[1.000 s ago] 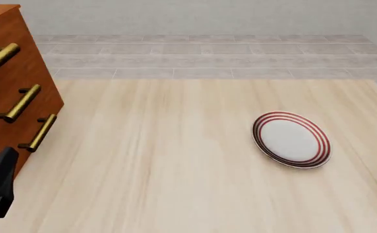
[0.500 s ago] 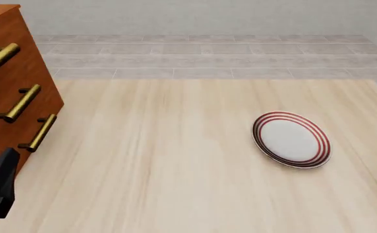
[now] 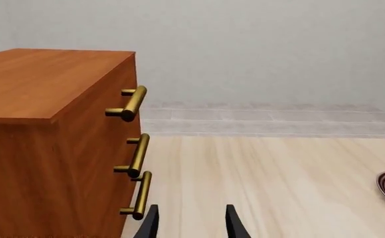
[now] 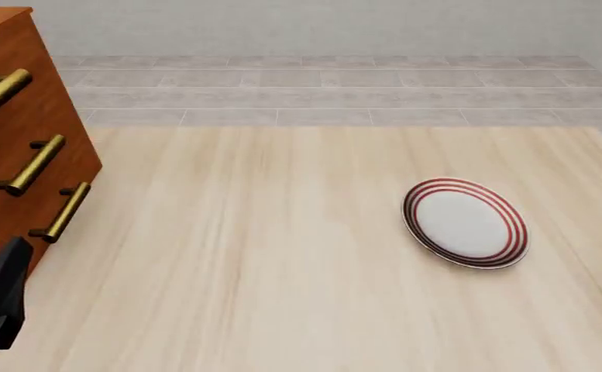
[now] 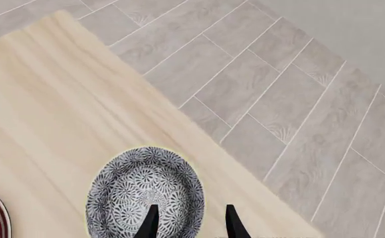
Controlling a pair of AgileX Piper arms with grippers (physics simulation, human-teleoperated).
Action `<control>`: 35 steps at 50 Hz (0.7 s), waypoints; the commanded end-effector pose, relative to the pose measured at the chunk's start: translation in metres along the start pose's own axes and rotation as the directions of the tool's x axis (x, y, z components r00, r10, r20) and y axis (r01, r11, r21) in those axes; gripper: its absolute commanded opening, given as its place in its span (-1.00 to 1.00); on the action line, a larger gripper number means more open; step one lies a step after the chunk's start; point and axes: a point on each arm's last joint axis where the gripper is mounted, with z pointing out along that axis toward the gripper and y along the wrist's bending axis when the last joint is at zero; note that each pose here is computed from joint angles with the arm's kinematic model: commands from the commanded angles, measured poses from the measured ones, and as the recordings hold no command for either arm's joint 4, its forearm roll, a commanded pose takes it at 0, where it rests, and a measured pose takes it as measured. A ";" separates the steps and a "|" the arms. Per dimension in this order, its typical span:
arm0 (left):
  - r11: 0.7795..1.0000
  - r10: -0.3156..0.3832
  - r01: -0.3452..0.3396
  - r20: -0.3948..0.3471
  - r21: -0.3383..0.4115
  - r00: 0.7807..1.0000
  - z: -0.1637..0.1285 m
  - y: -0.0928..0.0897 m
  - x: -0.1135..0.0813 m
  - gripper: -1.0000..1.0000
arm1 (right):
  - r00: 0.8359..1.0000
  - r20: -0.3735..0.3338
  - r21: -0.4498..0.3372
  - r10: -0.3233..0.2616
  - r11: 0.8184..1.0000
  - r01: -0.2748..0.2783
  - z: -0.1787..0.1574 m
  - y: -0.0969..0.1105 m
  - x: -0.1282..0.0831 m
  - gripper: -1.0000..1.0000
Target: Put the bowl on top of the cabinet.
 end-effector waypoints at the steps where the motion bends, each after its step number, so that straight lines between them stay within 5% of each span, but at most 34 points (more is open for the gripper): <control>1: 1.000 -0.001 0.001 -0.001 0.000 1.000 0.000 0.000 0.000 1.00 | 0.999 -0.033 0.002 -0.003 1.000 0.003 0.013 0.000 0.009 1.00; 35: 1.000 0.002 -0.002 0.009 -0.007 1.000 0.000 0.000 -0.001 1.00 | 0.993 -0.117 0.003 -0.028 1.000 0.029 0.041 -0.004 0.026 1.00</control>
